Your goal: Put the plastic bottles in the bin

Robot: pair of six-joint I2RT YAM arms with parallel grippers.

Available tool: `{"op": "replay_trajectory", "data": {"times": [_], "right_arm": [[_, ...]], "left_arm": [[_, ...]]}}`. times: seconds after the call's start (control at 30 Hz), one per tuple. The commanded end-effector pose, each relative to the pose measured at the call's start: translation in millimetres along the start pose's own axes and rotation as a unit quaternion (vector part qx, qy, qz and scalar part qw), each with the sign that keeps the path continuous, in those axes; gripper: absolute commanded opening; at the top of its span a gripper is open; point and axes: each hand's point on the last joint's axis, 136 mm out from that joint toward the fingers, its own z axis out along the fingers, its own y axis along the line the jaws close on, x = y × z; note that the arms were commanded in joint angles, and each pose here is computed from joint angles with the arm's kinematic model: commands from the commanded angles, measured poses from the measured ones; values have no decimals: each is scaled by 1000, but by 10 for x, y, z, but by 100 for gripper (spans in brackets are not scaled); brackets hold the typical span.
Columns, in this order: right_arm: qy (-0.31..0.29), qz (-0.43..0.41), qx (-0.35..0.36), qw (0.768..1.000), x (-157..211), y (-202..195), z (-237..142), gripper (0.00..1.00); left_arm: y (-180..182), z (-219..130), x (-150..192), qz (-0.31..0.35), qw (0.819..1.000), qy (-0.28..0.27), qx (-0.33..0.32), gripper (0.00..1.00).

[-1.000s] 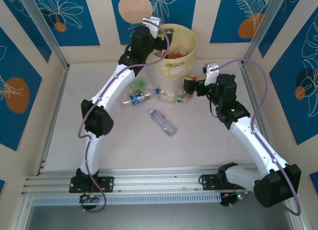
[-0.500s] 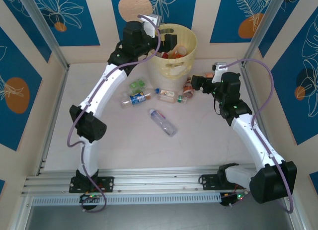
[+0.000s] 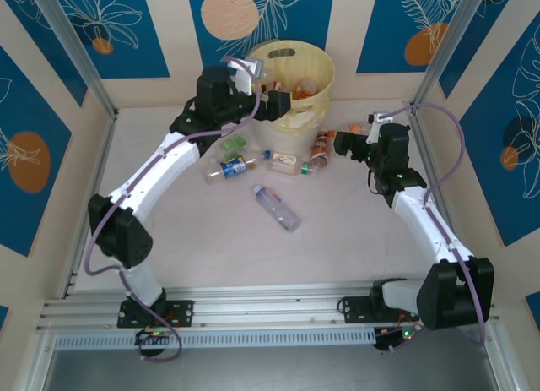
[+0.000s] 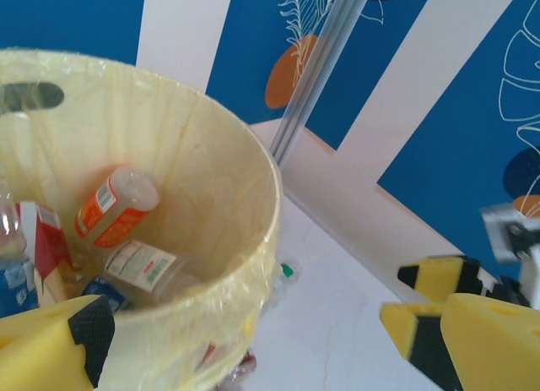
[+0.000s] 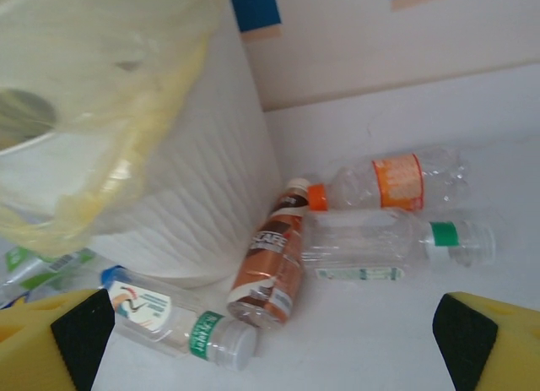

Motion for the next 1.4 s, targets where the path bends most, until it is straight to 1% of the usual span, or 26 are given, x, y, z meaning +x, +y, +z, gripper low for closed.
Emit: {"op": "replay_trajectory", "data": {"times": [0.0, 0.1, 0.13, 0.23, 0.33, 0.47, 0.57, 0.73, 0.83, 1.0, 1.07, 1.13, 1.2, 1.3, 1.37], "right_arm": [[32, 0, -21, 999, 125, -50, 105, 99], [72, -8, -24, 997, 227, -109, 206, 99], [85, -7, -19, 996, 263, -144, 241, 99], [99, -4, -6, 995, 294, -245, 317, 99], [98, -5, -7, 995, 273, -311, 370, 99], [123, -14, -11, 992, 247, -415, 467, 99], [154, -21, -37, 987, 255, -451, 564, 99], [223, -38, -58, 972, 281, -486, 761, 100], [239, -48, -52, 969, 258, -537, 929, 100], [253, -46, 2, 966, 162, -802, 1301, 100], [257, -25, 13, 966, 108, -823, 1436, 99], [250, -6, 1, 968, 66, -734, 1611, 99], [233, -5, -3, 973, -1, -682, 1782, 99], [207, -9, 17, 978, -128, -717, 2038, 99], [206, -5, 4, 979, -152, -692, 2182, 99]], "left_arm": [[25, -266, -132, 18, 998, -63, -26, 100], [156, -459, 10, 7, 994, -87, -58, 100], [215, -515, 62, 4, 993, -87, -75, 100], [438, -702, 244, -7, 987, -84, -140, 100], [716, -953, 460, -29, 971, -94, -217, 100], [980, -1248, 736, -49, 955, -90, -280, 100], [1147, -1424, 933, -64, 944, -76, -316, 100], [1345, -1638, 1154, -99, 931, -71, -345, 100], [1435, -1726, 1209, -118, 924, -76, -356, 100], [1504, -1768, 1230, -131, 921, -77, -359, 100], [1519, -1769, 1237, -134, 920, -76, -360, 100], [1541, -1767, 1257, -139, 919, -75, -362, 100], [1562, -1754, 1279, -145, 917, -74, -363, 100], [1586, -1725, 1306, -151, 917, -68, -362, 100], [1604, -1717, 1326, -152, 916, -64, -365, 100]]}}
